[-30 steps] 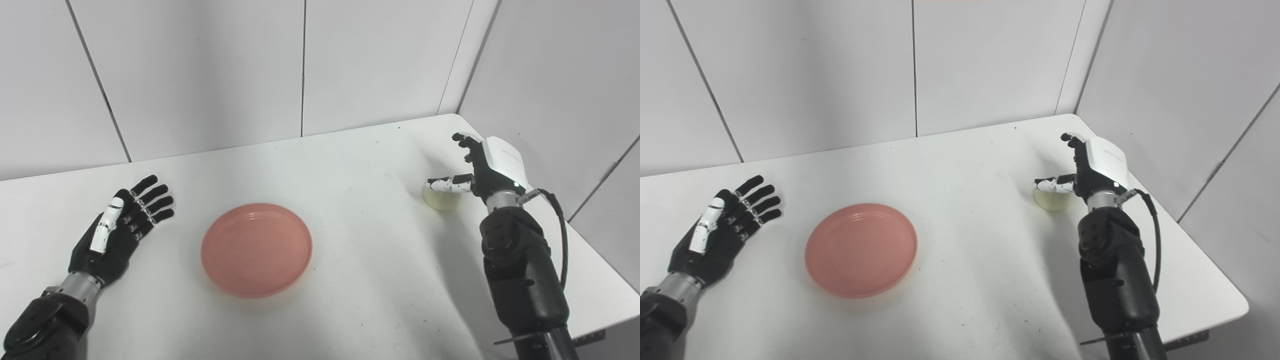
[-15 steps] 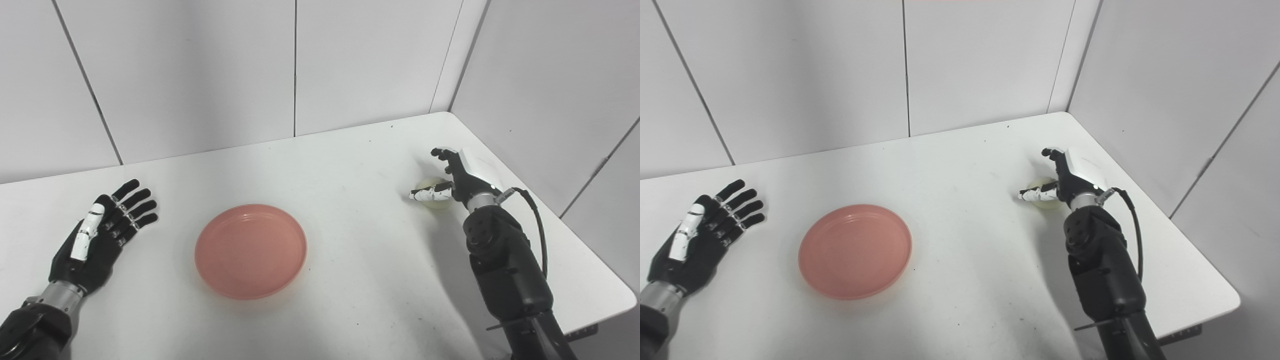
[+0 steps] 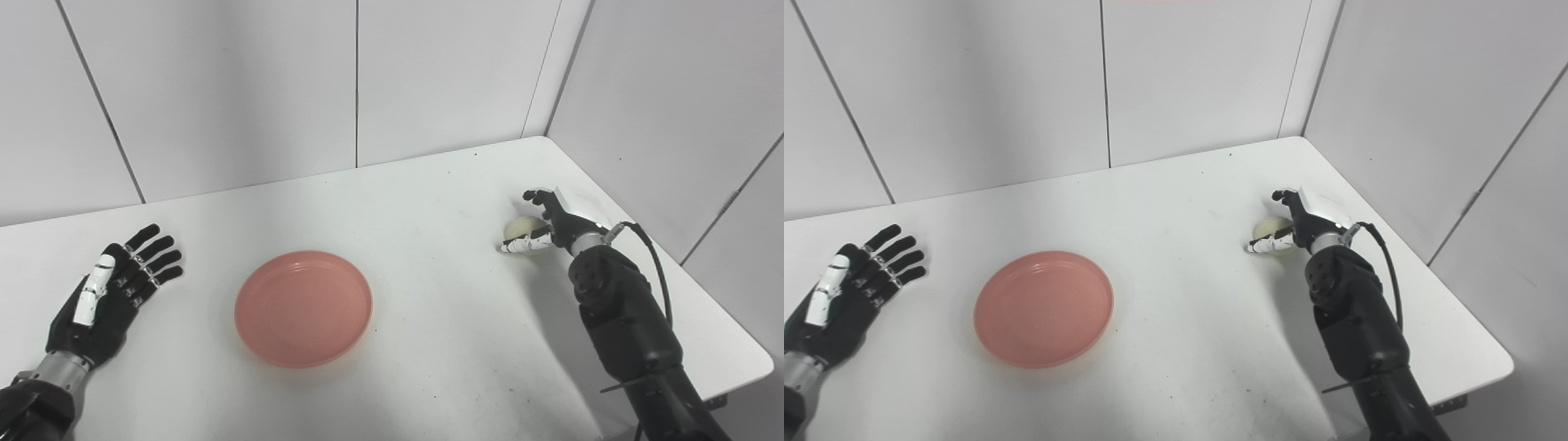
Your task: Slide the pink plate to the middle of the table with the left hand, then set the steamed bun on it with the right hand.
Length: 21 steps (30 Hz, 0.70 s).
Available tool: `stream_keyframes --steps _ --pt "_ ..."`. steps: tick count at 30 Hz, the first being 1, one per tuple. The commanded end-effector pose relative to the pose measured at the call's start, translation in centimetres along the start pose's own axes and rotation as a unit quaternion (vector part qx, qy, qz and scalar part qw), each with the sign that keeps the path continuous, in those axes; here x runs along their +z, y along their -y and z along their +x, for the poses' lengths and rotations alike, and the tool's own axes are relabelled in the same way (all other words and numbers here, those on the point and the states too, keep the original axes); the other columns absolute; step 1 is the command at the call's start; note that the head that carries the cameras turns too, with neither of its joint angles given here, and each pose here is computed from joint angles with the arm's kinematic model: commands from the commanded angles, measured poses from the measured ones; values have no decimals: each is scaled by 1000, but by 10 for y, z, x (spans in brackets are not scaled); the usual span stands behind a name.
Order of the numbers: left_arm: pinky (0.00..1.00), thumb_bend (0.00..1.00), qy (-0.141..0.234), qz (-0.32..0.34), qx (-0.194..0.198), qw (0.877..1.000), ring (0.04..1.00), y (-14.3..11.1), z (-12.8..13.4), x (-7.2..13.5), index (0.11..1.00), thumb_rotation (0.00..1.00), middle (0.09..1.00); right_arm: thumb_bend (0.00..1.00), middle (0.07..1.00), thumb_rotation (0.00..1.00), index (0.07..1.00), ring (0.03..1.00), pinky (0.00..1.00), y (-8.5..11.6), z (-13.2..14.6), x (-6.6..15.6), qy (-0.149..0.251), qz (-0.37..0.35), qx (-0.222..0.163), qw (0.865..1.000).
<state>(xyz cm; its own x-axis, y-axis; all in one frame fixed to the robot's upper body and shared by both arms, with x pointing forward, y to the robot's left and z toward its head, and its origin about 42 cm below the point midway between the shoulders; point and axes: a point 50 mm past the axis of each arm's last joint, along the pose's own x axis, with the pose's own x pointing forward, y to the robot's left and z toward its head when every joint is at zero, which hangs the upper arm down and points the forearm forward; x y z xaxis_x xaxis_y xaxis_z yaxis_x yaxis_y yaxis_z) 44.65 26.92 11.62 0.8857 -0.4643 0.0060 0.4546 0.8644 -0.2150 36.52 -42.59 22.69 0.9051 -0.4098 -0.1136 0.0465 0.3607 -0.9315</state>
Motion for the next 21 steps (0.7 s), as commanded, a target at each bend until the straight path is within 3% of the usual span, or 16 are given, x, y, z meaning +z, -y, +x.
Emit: stream_keyframes --steps 1,9,21 --pt "792 485 -123 -47 38 991 820 -7 -40 -59 834 801 844 830 828 325 792 757 647 26 5 4 10 -13 -31 999" --pt "801 472 -122 -47 36 991 823 -5 -41 -56 835 813 844 831 834 345 788 799 695 33 5 -1 3 -33 -22 999" --pt "805 483 -122 -45 33 991 826 -5 -42 -54 836 797 847 827 806 313 781 758 670 34 9 0 -3 -31 -12 999"
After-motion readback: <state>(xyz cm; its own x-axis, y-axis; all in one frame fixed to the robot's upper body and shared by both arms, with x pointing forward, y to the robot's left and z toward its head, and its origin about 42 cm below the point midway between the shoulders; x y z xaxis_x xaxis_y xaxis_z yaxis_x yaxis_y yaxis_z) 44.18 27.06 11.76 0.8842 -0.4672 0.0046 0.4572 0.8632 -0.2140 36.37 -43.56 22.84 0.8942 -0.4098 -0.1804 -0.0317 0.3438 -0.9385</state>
